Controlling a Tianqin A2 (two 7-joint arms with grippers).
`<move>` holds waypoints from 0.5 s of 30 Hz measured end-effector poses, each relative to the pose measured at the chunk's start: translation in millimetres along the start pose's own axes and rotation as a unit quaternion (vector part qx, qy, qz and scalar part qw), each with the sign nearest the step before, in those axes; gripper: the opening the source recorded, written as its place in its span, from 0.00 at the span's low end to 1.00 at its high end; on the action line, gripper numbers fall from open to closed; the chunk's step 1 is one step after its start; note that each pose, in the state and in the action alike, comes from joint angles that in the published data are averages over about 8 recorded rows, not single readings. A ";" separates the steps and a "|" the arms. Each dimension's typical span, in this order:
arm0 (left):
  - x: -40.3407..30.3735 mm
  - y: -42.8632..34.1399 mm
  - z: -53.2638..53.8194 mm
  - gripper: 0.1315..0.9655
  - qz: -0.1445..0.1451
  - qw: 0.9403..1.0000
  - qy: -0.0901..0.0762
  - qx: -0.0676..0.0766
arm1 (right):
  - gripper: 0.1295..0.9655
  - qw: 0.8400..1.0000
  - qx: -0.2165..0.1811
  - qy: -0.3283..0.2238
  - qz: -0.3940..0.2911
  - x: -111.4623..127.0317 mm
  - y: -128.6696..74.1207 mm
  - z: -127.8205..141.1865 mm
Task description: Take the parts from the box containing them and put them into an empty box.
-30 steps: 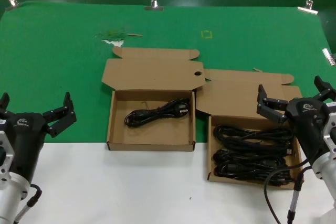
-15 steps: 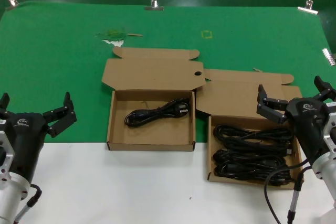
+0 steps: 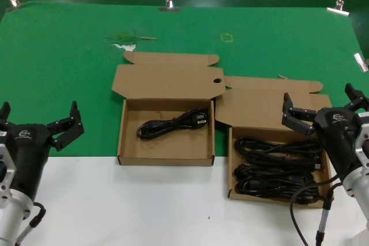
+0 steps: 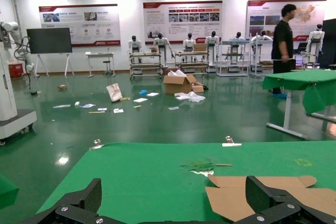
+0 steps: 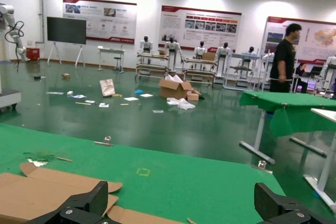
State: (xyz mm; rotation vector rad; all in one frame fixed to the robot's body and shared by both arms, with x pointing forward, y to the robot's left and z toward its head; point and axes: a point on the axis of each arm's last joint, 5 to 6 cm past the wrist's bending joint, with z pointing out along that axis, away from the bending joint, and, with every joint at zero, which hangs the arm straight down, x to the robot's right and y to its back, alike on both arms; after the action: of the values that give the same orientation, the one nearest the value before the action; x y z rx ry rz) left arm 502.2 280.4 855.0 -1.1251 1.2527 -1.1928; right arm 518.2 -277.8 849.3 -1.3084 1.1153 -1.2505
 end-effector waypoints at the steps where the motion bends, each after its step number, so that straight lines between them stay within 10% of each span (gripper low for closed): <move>1: 0.0 0.0 0.0 1.00 0.000 1.000 0.000 0.000 | 1.00 1.000 0.000 0.000 0.000 0.0 0.0 0.0; 15: 0.0 0.0 0.0 1.00 0.000 1.000 0.000 0.000 | 1.00 1.000 0.000 0.000 0.000 0.0 0.0 0.0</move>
State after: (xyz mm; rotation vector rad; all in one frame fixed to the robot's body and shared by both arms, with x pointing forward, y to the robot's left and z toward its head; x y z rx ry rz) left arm 502.2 280.4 855.0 -1.1251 1.2527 -1.1928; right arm 518.2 -277.8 849.3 -1.3084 1.1153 -1.2506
